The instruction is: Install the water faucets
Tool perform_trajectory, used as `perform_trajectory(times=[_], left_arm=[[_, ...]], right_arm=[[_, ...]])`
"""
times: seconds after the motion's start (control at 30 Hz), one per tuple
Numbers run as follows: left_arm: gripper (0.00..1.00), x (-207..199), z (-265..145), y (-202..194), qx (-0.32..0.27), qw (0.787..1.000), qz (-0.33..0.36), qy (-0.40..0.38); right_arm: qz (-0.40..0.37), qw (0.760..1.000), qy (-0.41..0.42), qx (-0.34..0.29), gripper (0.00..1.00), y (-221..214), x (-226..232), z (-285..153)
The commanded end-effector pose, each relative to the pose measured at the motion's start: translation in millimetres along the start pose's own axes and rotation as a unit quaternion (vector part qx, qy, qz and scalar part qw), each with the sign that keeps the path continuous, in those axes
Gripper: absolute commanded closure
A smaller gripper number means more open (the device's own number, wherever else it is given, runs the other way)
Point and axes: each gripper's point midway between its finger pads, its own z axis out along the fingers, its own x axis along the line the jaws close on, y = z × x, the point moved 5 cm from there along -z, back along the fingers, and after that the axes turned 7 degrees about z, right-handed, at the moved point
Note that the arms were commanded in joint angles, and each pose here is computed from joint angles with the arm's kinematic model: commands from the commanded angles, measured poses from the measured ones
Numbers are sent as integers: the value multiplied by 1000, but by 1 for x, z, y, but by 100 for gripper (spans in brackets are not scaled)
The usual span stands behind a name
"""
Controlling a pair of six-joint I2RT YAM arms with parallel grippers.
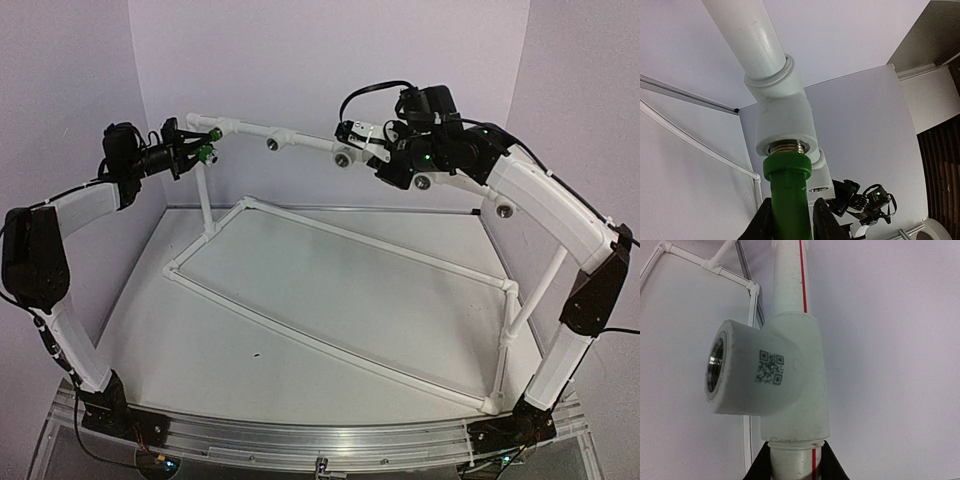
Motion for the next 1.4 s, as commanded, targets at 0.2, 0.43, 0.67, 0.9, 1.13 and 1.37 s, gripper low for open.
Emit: perform_trajectory(times=[0.2, 0.43, 0.67, 0.9, 1.13, 1.37], left_arm=[[100, -9, 10, -10, 24, 1000, 5, -13], [100, -2, 14, 3, -29, 997, -57, -45], [100, -2, 15, 9, -43, 996, -58, -51], [100, -3, 12, 13, -74, 997, -11, -10], [100, -3, 12, 16, -43, 992, 83, 82], [100, 7, 13, 17, -16, 980, 150, 126]], right_arm=[[-7, 996, 86, -34, 100, 11, 27, -25], [-8, 996, 87, -35, 100, 12, 28, -25], [-8, 996, 88, -33, 100, 10, 29, -26], [-8, 995, 89, -33, 100, 10, 30, -26], [-12, 995, 89, -32, 100, 9, 30, -25], [-12, 995, 89, -32, 100, 10, 30, -25]])
